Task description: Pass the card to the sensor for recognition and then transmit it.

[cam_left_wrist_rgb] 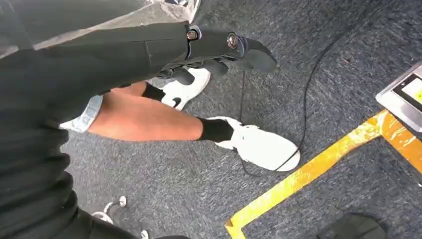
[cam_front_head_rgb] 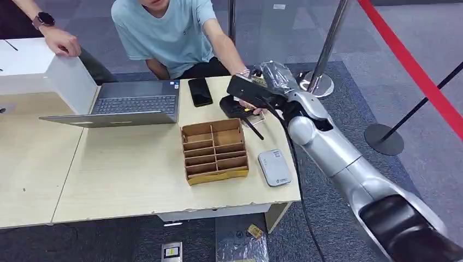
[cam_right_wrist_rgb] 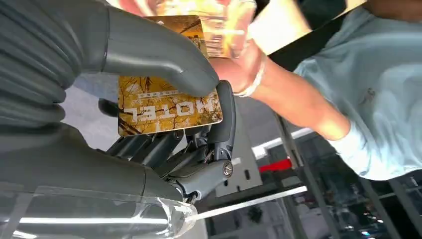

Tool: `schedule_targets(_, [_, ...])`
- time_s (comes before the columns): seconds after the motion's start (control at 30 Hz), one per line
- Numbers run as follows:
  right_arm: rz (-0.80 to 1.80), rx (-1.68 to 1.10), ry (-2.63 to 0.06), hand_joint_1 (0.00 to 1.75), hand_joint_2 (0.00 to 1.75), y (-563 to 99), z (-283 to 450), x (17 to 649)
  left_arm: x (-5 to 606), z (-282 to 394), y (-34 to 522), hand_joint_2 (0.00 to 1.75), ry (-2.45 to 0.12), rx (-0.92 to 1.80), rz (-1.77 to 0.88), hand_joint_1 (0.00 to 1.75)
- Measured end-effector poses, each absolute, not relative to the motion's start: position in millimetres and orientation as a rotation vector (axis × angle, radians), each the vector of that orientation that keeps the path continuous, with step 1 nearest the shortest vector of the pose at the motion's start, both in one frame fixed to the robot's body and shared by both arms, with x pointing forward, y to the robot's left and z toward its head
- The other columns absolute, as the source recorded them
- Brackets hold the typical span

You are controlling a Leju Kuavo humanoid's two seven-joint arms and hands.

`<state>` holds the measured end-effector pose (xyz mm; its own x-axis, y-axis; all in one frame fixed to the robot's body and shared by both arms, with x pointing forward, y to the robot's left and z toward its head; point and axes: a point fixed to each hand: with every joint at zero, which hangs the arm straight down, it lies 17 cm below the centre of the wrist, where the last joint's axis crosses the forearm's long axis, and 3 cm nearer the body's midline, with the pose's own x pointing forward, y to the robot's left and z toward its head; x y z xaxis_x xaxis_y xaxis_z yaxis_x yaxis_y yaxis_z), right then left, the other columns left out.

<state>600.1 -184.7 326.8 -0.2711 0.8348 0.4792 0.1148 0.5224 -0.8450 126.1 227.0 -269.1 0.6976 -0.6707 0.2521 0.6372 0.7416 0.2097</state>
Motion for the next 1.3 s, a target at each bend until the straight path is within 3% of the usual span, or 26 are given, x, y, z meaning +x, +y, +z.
schedule_targets(0.03, [0.867,-0.803,-1.725,0.96,1.75,-181.6,328.1,600.6,127.4,-268.8,227.0,1.75,-0.326,0.110,-0.731,0.00])
schedule_targets(0.07, [0.871,-0.800,-1.729,0.96,1.75,-178.1,328.3,600.9,128.8,-268.5,227.0,1.75,-0.328,0.111,-0.731,0.00])
schedule_targets(0.1, [0.876,-0.797,-1.734,0.00,1.75,-174.9,328.1,600.8,130.0,-268.3,227.0,1.75,-0.329,0.111,-0.731,0.00])
schedule_targets(1.3, [1.062,-0.787,-1.691,0.00,1.75,-120.4,269.1,560.3,115.1,-271.2,227.5,1.75,-0.319,0.107,-0.703,0.00])
